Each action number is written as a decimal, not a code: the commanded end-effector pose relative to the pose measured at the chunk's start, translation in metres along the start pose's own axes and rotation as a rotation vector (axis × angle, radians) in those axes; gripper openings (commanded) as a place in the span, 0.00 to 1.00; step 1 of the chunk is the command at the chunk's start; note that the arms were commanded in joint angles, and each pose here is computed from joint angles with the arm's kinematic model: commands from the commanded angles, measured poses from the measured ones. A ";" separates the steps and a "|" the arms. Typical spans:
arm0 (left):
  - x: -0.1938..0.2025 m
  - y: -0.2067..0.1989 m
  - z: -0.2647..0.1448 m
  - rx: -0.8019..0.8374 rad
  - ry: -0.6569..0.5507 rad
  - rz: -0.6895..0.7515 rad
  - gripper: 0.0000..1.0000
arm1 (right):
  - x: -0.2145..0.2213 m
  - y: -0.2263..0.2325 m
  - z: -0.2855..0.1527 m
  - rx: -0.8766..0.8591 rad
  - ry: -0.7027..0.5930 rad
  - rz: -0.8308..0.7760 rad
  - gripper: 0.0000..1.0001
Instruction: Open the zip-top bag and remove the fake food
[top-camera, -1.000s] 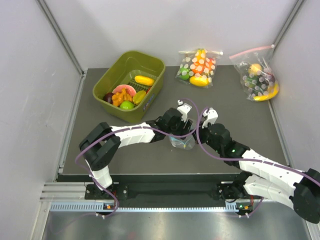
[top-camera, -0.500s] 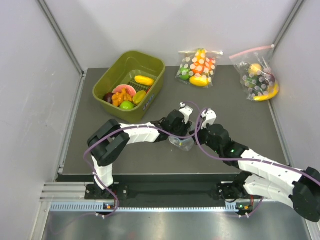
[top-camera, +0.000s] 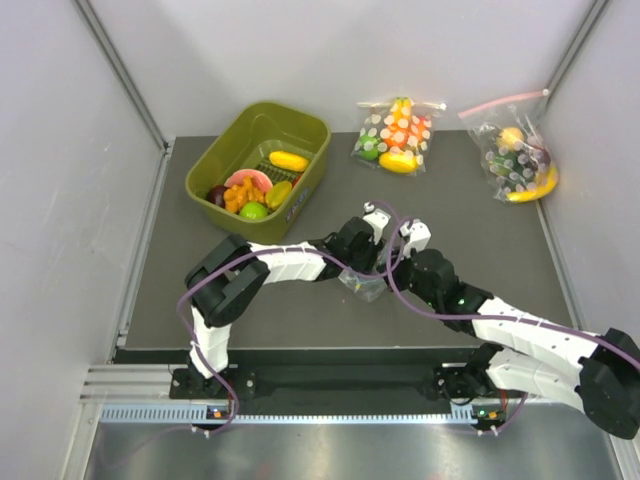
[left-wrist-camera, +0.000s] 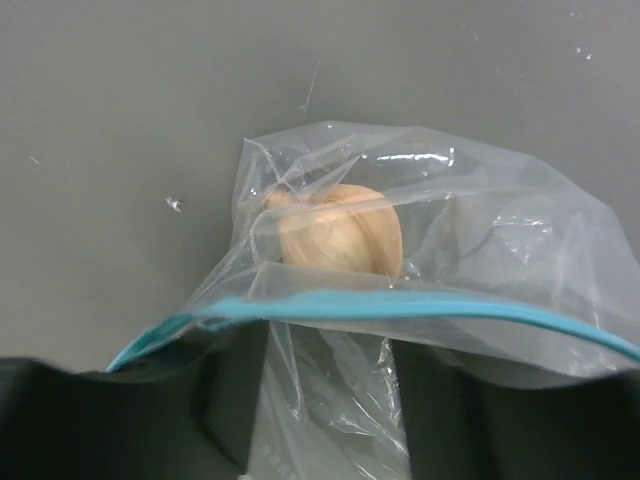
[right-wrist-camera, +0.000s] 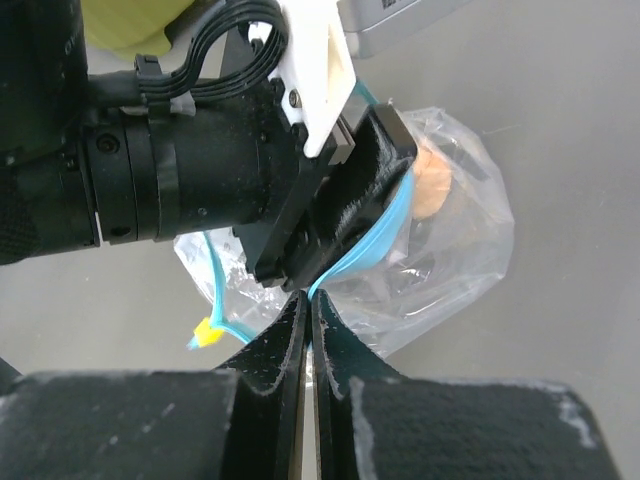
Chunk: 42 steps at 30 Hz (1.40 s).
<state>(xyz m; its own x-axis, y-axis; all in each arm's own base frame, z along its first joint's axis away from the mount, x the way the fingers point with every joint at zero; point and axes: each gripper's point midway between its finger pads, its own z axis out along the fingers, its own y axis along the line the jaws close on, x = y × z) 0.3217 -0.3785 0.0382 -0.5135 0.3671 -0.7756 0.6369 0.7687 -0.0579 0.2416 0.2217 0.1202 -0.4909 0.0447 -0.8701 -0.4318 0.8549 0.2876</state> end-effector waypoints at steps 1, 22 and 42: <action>-0.028 -0.004 0.007 0.005 -0.081 0.001 0.50 | -0.005 0.021 0.000 -0.091 -0.024 -0.008 0.00; -0.054 -0.023 -0.060 0.153 -0.210 -0.032 0.18 | -0.002 0.006 -0.002 -0.016 -0.027 -0.010 0.00; -0.030 -0.002 -0.033 -0.015 -0.018 0.039 0.61 | 0.007 0.022 -0.002 -0.122 -0.034 0.032 0.00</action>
<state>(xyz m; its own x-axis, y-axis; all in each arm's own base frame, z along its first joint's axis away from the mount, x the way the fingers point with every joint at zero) 0.3122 -0.3814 0.0823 -0.4740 0.3449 -0.8102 0.6741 0.7341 -0.0819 0.2306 0.2297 0.1078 -0.5041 0.0537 -0.8620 -0.4699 0.8203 0.3259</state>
